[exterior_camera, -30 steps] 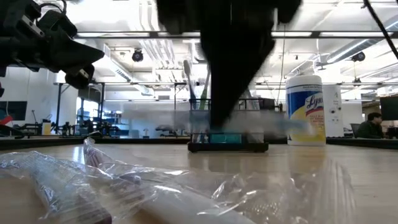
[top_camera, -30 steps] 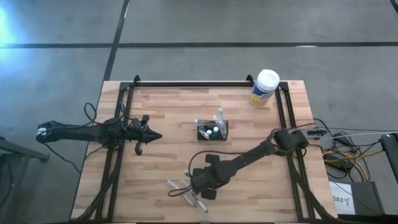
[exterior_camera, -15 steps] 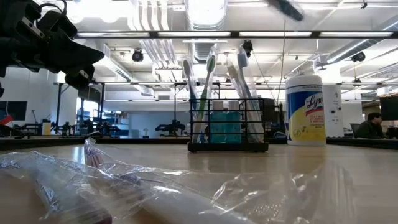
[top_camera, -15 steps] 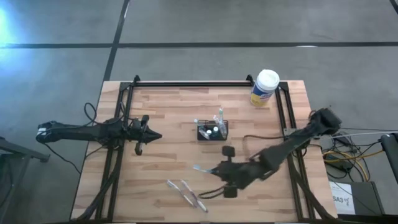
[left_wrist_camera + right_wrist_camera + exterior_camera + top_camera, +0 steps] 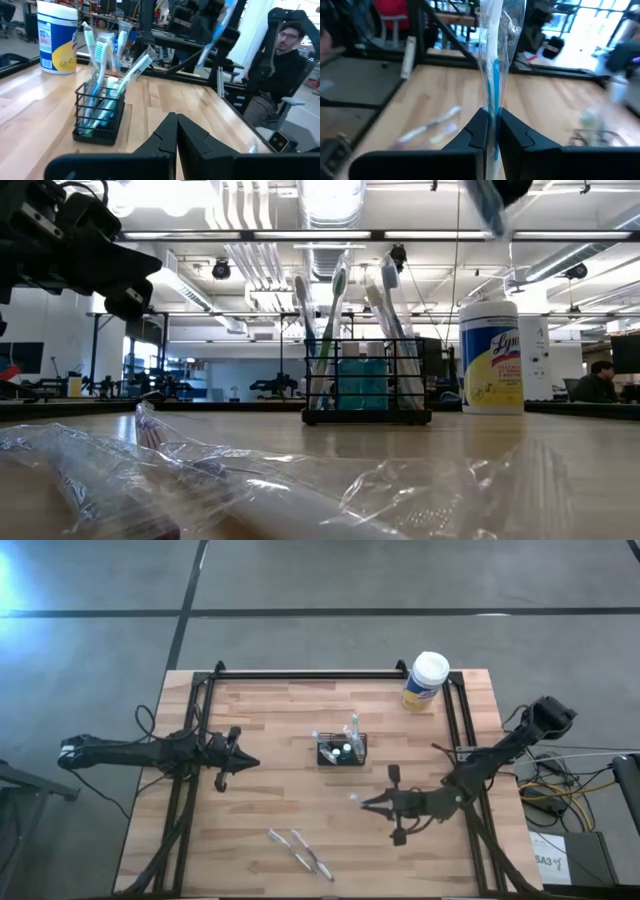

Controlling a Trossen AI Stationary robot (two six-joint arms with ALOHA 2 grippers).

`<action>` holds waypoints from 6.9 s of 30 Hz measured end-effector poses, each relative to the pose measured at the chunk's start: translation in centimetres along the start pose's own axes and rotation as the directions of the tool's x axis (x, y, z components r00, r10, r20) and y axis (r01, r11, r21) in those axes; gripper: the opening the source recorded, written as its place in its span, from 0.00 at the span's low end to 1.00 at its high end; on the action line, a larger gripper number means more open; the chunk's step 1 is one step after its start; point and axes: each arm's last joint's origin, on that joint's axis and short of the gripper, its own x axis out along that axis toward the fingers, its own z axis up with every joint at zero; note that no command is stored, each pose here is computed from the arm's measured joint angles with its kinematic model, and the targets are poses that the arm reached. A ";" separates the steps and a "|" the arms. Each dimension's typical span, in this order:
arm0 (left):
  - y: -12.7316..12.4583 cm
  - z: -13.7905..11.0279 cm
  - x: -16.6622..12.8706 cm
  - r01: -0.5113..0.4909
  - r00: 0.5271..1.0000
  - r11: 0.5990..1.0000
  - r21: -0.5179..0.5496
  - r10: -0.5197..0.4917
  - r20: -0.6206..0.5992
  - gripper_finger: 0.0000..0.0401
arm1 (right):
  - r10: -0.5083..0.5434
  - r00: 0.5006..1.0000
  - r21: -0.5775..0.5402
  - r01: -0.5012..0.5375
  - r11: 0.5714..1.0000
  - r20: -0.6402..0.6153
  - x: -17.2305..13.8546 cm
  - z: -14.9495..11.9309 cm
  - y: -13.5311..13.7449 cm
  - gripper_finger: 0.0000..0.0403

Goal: Pick & Place toothbrushing station
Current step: Put the blue toothbrush into the wire organizer

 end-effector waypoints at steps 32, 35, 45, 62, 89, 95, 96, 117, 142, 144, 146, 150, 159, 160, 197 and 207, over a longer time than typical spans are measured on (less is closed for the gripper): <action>-0.5 3.5 1.2 -0.023 0.988 1.000 0.009 0.022 0.153 0.07 | -0.017 0.948 -0.024 0.026 0.999 0.319 -7.9 -7.4 -8.1 0.05; -0.7 5.0 2.4 -0.033 0.991 0.999 0.038 0.028 0.128 0.15 | -0.032 0.939 -0.044 0.050 0.998 0.343 -7.8 -7.1 -8.3 0.05; -1.4 9.1 8.3 0.020 0.999 0.986 0.166 -0.027 0.041 0.49 | -0.029 0.950 -0.154 0.081 0.985 0.311 -4.8 -4.8 -6.6 0.05; -2.6 12.3 16.2 0.071 0.986 0.975 0.212 -0.101 0.131 0.54 | -0.122 0.962 -0.178 0.168 0.970 0.244 3.0 -2.0 -5.5 0.05; -2.4 12.4 20.6 0.095 0.988 0.973 0.211 -0.118 0.098 0.54 | -0.172 0.962 -0.090 0.194 0.977 0.213 4.4 -1.8 -6.5 0.05; -2.4 12.8 21.0 0.095 0.986 0.973 0.213 -0.121 0.111 0.54 | -0.175 0.965 -0.099 0.197 0.975 0.196 4.8 -2.1 -6.5 0.05; -2.4 12.8 21.0 0.095 0.986 0.973 0.212 -0.121 0.112 0.54 | -0.178 0.964 -0.097 0.200 0.975 0.199 4.8 -2.1 -6.6 0.05; -2.4 12.6 21.1 0.103 0.987 0.969 0.224 -0.127 0.096 0.16 | -0.187 0.958 -0.082 0.209 0.975 0.219 5.1 -2.0 -6.7 0.05; -3.4 14.2 13.4 0.087 0.985 0.949 0.303 -0.127 0.115 0.04 | -0.148 0.972 -0.117 0.171 0.978 0.182 4.5 -2.6 -6.6 0.39; -3.2 13.5 11.6 0.039 0.987 0.954 0.298 -0.083 0.137 0.04 | -0.148 0.971 -0.104 0.169 0.980 0.188 4.2 -2.5 -6.7 0.38; -2.9 12.4 9.9 -0.002 0.988 0.959 0.283 -0.041 0.148 0.04 | -0.143 0.970 -0.092 0.164 0.982 0.195 3.8 -2.5 -6.7 0.37; -2.3 10.0 7.6 -0.059 0.985 0.968 0.245 0.017 0.169 0.04 | -0.083 0.974 -0.082 0.102 0.991 0.209 2.7 -2.6 -6.7 0.30; -1.8 7.2 7.7 -0.072 0.981 0.944 0.322 0.009 0.193 0.04 | -0.052 0.967 -0.095 0.077 0.993 0.248 -0.3 -3.4 -7.5 0.04; -1.7 7.1 8.1 -0.073 0.982 0.941 0.331 0.010 0.188 0.04 | -0.053 0.965 -0.085 0.077 0.993 0.256 -0.5 -3.6 -7.6 0.03; 1.0 7.4 16.8 -0.196 0.979 0.842 0.503 0.197 0.052 0.04 | -0.053 0.947 -0.020 0.063 0.998 0.317 -2.8 -5.3 -8.4 0.02; 2.2 5.3 18.0 -0.191 0.974 0.846 0.498 0.225 -0.008 0.04 | -0.053 0.950 -0.015 0.060 0.998 0.308 -2.8 -5.4 -8.4 0.02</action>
